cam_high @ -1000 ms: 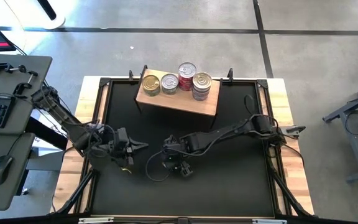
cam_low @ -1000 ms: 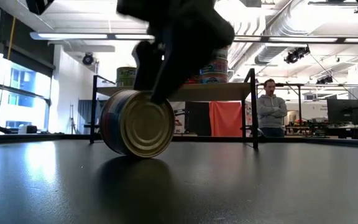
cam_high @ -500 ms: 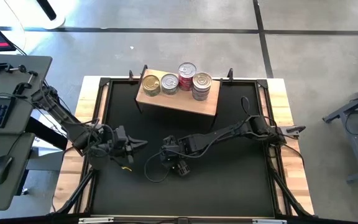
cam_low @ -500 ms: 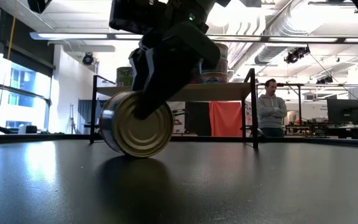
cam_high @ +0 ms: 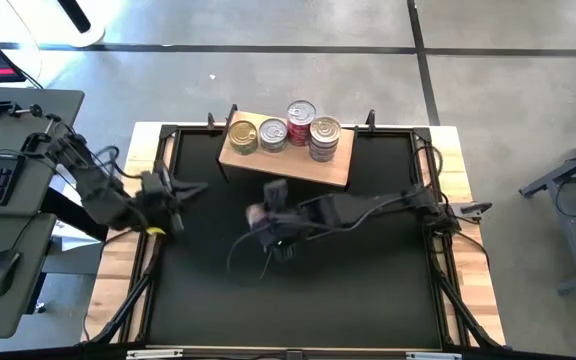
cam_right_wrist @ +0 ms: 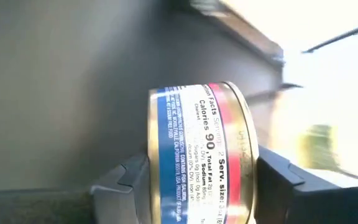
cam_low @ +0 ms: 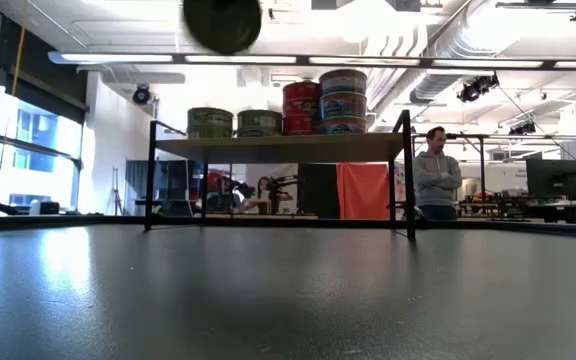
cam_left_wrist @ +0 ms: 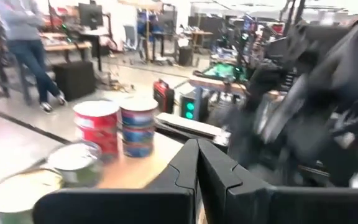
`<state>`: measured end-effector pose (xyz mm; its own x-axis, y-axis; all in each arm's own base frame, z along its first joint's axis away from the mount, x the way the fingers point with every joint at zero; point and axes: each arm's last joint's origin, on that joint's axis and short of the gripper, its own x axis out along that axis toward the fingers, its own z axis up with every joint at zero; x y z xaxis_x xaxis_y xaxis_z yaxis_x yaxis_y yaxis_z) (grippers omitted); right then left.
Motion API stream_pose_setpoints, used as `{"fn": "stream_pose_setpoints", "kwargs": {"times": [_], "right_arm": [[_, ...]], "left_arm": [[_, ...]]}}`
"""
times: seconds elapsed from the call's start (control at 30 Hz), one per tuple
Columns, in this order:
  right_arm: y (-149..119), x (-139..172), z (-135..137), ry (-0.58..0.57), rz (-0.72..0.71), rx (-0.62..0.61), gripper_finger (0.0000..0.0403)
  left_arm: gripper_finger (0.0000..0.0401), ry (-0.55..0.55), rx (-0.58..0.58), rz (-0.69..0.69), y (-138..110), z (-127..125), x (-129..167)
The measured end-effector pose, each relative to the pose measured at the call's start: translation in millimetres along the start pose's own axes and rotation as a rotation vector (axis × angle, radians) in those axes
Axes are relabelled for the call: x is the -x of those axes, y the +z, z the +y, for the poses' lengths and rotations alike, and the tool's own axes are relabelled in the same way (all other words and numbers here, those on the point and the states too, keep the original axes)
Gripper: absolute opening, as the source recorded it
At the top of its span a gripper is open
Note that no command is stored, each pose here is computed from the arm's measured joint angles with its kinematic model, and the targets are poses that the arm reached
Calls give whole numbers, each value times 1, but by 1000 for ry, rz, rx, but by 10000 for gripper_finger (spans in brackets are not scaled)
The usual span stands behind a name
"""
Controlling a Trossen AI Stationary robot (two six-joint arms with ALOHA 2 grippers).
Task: Stack canned seafood by type on shelf
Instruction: Stack the blue tuna can on top of the blue tuna can on the shelf
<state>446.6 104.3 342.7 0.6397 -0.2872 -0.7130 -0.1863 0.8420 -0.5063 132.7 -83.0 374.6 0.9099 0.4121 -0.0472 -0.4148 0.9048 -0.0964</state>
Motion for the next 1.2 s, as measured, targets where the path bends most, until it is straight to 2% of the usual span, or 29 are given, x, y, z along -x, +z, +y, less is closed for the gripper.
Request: {"fn": "stream_pose_setpoints", "kwargs": {"times": [0.13,0.27,0.37,0.47,0.57,0.67,0.9,1.03,1.2], "right_arm": [[-7,35,-31,-284,24,17,173],[-38,59,-64,-510,189,-65,173],[-54,67,-85,-631,259,-136,174],[-65,82,-104,-695,286,-170,177],[-78,83,-121,-705,350,-163,177],[-89,72,-132,-653,418,-147,177],[-103,63,-150,-585,488,-92,179],[-109,60,-156,-532,500,-100,180],[-114,58,-163,-547,518,-117,180]], "left_arm": [[0,27,-16,-21,8,18,5],[0,25,-3,-23,10,25,8],[0,-7,-10,-14,9,23,7],[0,-22,-28,6,4,18,5],[0,-21,-46,23,-1,11,1],[0,-18,-71,37,-5,6,-2],[0,-6,-63,43,-7,2,-4],[0,-6,-62,43,-7,2,-4],[0,-5,-47,44,-7,2,-4]]}}
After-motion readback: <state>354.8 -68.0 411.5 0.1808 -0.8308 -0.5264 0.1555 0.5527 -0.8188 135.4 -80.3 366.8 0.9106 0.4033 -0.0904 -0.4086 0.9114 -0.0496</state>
